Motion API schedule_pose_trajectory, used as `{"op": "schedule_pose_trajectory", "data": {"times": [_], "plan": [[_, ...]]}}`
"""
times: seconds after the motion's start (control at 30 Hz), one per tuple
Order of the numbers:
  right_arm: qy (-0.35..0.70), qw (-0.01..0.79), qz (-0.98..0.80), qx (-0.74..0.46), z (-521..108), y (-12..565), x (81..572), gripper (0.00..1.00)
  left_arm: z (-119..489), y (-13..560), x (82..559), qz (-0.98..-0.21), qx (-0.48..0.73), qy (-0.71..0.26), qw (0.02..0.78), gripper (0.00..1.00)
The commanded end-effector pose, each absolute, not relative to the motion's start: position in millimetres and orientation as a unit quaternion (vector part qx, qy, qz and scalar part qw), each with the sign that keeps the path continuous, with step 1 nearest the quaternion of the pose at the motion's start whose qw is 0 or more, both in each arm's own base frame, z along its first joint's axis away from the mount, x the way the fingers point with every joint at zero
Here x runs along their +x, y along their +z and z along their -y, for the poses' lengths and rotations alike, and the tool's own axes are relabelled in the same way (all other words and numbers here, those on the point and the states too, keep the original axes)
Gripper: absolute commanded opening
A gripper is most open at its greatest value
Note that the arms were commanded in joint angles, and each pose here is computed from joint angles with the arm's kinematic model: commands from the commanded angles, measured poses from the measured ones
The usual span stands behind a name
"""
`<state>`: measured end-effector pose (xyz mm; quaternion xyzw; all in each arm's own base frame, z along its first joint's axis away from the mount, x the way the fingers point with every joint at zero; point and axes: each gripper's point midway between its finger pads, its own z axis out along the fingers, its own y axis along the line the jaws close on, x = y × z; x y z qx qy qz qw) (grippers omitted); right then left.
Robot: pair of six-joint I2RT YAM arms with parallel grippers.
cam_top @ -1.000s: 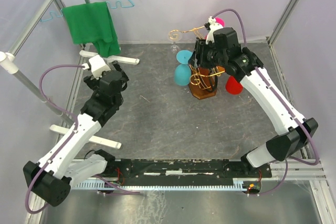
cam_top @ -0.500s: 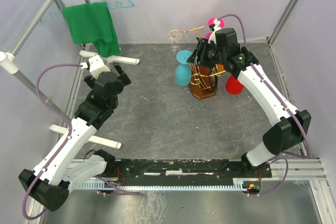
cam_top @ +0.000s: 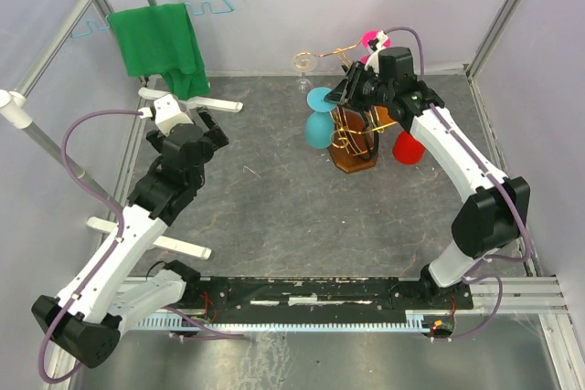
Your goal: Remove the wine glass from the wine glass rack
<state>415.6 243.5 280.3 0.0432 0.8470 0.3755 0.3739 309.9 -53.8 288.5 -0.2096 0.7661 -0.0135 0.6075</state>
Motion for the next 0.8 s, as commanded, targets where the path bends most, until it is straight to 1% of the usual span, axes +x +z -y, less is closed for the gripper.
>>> {"op": "schedule_pose_trajectory", "data": {"times": [0.0,0.1,0.17,0.3,0.77], "plan": [[0.413,0.390,-0.822,0.036,-251.8,299.6,420.4,0.37,54.3,312.3,309.8,-0.744,-0.225,-0.036,0.628,0.99],[0.420,0.394,-0.817,0.043,-249.6,301.6,422.2,0.20,54.0,313.3,309.5,-0.743,-0.224,-0.035,0.629,0.99],[0.423,0.401,-0.811,0.047,-247.2,305.2,422.9,0.10,53.9,311.6,309.6,-0.744,-0.224,-0.035,0.628,0.99],[0.433,0.409,-0.801,0.055,-243.3,314.7,423.7,0.02,54.2,305.7,311.3,-0.746,-0.222,-0.030,0.627,0.99],[0.502,0.404,-0.760,0.081,-253.2,329.8,443.5,0.01,58.8,301.4,313.7,-0.751,-0.218,-0.036,0.622,0.99]]}}
